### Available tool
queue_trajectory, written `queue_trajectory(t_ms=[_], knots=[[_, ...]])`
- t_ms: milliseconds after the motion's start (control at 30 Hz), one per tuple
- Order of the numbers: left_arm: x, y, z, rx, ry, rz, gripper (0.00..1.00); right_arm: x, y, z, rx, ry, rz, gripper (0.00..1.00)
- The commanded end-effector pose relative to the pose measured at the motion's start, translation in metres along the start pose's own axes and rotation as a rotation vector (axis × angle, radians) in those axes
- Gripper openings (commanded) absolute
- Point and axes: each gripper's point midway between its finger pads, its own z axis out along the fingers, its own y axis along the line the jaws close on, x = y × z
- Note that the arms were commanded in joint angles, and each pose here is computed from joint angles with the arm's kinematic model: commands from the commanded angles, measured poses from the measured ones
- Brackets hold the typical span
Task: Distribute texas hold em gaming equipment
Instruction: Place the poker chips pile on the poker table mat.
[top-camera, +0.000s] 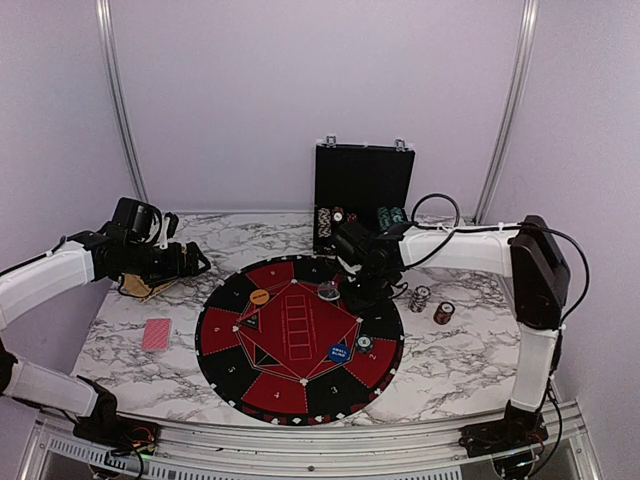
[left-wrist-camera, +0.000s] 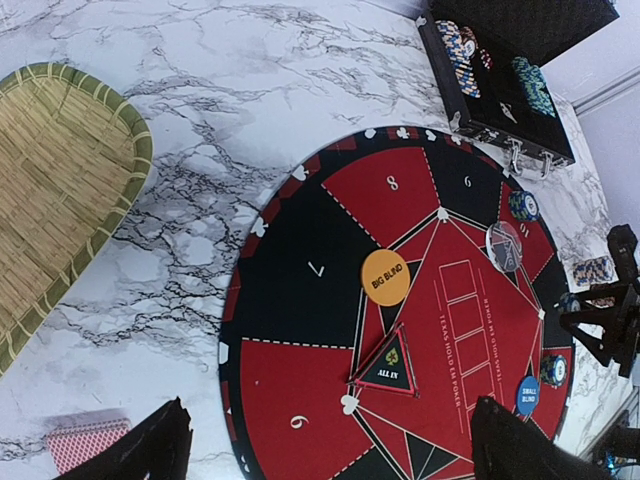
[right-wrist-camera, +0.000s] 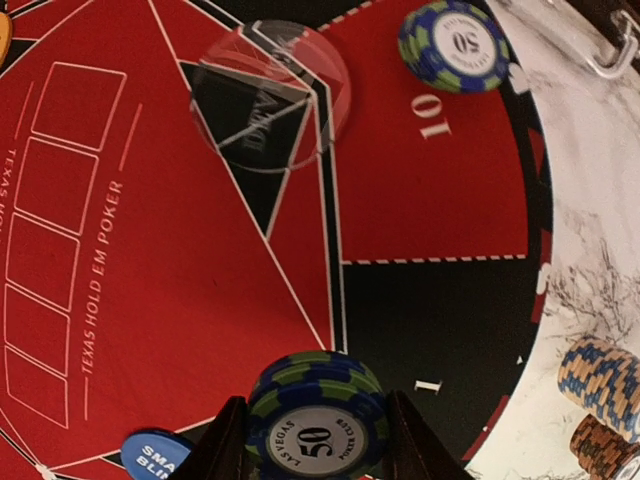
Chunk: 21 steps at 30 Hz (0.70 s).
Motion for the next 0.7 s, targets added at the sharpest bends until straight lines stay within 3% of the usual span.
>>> queue_trajectory(t_ms=[0, 667], knots=[[-0.005, -0.004, -0.005, 0.023, -0.021, 0.002, 0.99, -0.025, 0.022, -0.004, -0.012, -0.036, -0.056, 0.23], [-0.004, -0.003, -0.002, 0.022, -0.011, 0.002, 0.99, -0.109, 0.091, 0.036, -0.067, -0.105, -0.217, 0.23]])
